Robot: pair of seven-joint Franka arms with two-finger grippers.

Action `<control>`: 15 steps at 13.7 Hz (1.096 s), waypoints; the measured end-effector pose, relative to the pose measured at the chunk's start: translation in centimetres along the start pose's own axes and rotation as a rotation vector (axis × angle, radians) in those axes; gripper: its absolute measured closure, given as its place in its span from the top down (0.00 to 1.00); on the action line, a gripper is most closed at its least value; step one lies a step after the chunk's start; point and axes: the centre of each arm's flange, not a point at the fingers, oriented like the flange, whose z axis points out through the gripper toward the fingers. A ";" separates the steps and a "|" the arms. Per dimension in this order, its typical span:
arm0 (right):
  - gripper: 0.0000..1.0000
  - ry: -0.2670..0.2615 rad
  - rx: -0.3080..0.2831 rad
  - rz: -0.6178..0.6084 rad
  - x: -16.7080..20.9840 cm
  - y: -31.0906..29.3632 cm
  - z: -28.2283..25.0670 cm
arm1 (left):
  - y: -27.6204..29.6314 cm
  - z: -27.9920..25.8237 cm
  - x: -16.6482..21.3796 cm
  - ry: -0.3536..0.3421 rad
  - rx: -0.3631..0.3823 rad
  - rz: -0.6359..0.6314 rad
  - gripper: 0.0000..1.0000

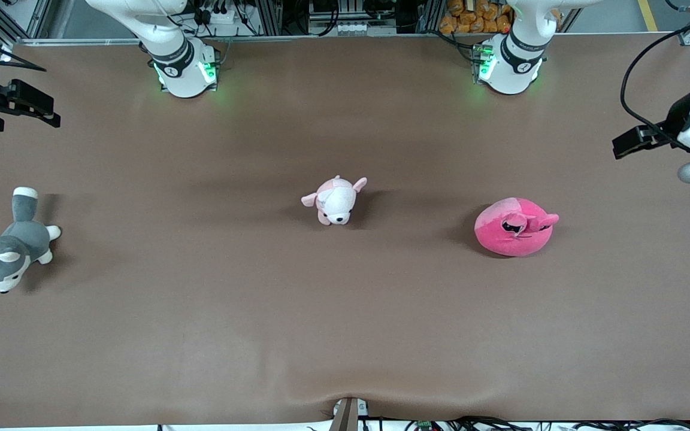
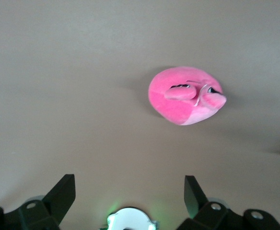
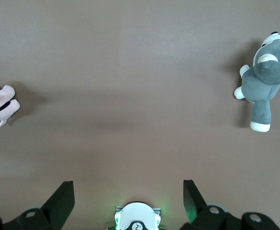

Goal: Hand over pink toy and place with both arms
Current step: 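Move the left gripper down toward the pink plush toy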

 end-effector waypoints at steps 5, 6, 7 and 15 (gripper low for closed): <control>1.00 -0.006 0.002 0.003 0.4 0.2 0.0 | -1.7 3.8 2.4 0.003 -0.085 -0.200 1.00; 1.00 -0.004 0.002 0.001 0.5 0.2 -0.1 | -0.6 4.6 2.4 0.004 -0.086 -0.249 1.00; 1.00 -0.009 0.003 0.000 0.6 0.1 0.0 | 0.6 5.2 2.4 0.008 -0.088 -0.294 1.00; 1.00 -0.022 0.003 0.002 0.8 0.3 -0.1 | 2.0 7.8 2.6 -0.009 -0.090 -0.698 1.00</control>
